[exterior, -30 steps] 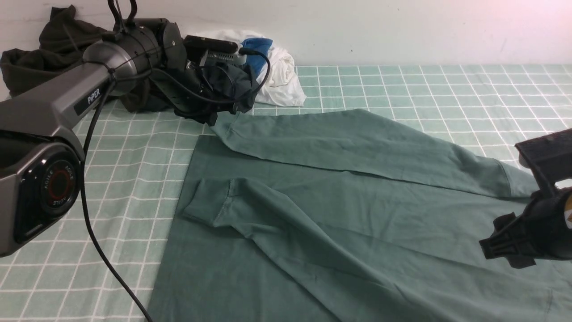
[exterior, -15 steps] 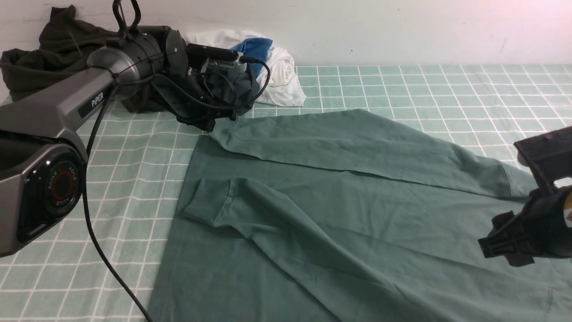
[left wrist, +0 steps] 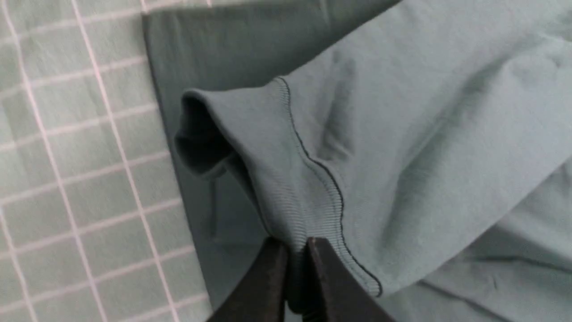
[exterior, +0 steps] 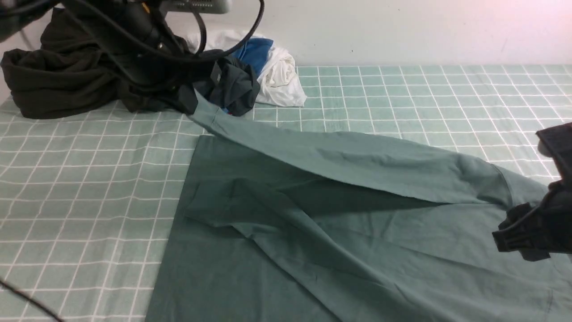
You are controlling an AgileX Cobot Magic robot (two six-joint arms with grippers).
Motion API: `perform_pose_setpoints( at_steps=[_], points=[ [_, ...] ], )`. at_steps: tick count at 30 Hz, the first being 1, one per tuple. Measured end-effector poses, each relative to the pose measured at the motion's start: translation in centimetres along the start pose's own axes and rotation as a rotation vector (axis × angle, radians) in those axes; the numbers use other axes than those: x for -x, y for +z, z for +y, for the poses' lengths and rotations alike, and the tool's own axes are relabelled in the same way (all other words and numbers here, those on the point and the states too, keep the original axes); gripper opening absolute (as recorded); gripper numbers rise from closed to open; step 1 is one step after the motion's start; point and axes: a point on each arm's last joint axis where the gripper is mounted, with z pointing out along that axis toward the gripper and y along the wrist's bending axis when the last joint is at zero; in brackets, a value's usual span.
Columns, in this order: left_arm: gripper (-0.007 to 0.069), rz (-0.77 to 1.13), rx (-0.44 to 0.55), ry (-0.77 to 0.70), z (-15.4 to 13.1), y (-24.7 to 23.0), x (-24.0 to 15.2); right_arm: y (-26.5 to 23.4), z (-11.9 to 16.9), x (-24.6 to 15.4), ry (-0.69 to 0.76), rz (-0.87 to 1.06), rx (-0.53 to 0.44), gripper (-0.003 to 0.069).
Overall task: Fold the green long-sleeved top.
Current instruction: Use the left arm to drag and drop the cuff onto the cuff closest to the left arm, then use both arms simultaneously to clamp the lower edge of the clothing fabric
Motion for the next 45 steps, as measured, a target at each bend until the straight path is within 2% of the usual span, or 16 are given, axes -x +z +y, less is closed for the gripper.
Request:
perform_pose_setpoints(
  at_steps=[7,11,13,16,20,21,22,23,24,26,29,30,31,34,41,45],
  points=[
    [0.0027,0.127,-0.043,0.046,-2.9,1.9,-11.5,-2.2,0.1,-0.3,0.010,-0.060,0.029,0.0402],
    [0.0031,0.189,-0.028,0.050,-2.6,4.3,-15.9,-2.4,1.1,-0.9,-0.065,-0.002,0.054,0.0402],
    [0.0045,0.208,-0.023,0.051,-2.4,4.8,-16.9,-2.5,1.6,-1.2,-0.099,0.019,0.067,0.0402],
    [0.0123,0.250,-0.021,0.101,-2.1,5.5,-18.2,-3.1,2.6,-2.0,-0.185,0.105,0.095,0.0402],
    [0.0281,0.297,-0.046,0.218,-2.2,4.9,-18.6,-4.2,3.6,-3.1,-0.306,0.239,0.139,0.0402],
    [0.0339,0.327,-0.064,0.284,-2.5,4.6,-19.0,-4.5,4.0,-3.3,-0.338,0.264,0.159,0.0402],
    [0.0347,0.339,-0.068,0.294,-2.6,4.5,-19.1,-4.5,4.0,-3.4,-0.345,0.269,0.162,0.0402],
    [0.0402,0.377,-0.098,0.374,-3.3,4.2,-19.6,-4.7,4.4,-3.6,-0.371,0.280,0.192,0.0402],
    [0.0407,0.384,-0.107,0.395,-3.6,4.2,-19.8,-4.8,4.5,-3.6,-0.373,0.283,0.200,0.0402],
    [0.0441,0.420,-0.154,0.543,-5.1,4.2,-20.9,-4.9,4.8,-3.8,-0.381,0.294,0.232,0.0402],
    [0.0451,0.474,-0.196,0.749,-6.8,4.9,-23.4,-5.0,5.0,-3.9,-0.390,0.299,0.255,0.0402],
    [0.0451,0.475,-0.195,0.765,-6.9,5.0,-23.5,-5.0,5.0,-3.9,-0.389,0.300,0.256,0.0402],
    [0.0451,0.509,-0.198,0.874,-7.3,5.6,-25.2,-5.0,5.1,-3.9,-0.390,0.300,0.260,0.0402],
    [0.0451,0.536,-0.176,0.996,-7.2,6.8,-27.0,-5.0,5.0,-3.9,-0.393,0.299,0.261,0.0402],
    [0.0440,0.524,-0.152,1.042,-7.1,8.2,-27.4,-5.0,5.0,-3.9,-0.396,0.299,0.262,0.0402],
    [0.0368,0.515,-0.133,1.045,-7.0,8.3,-27.3,-5.0,5.0,-3.9,-0.397,0.299,0.262,0.0402]
  ],
)
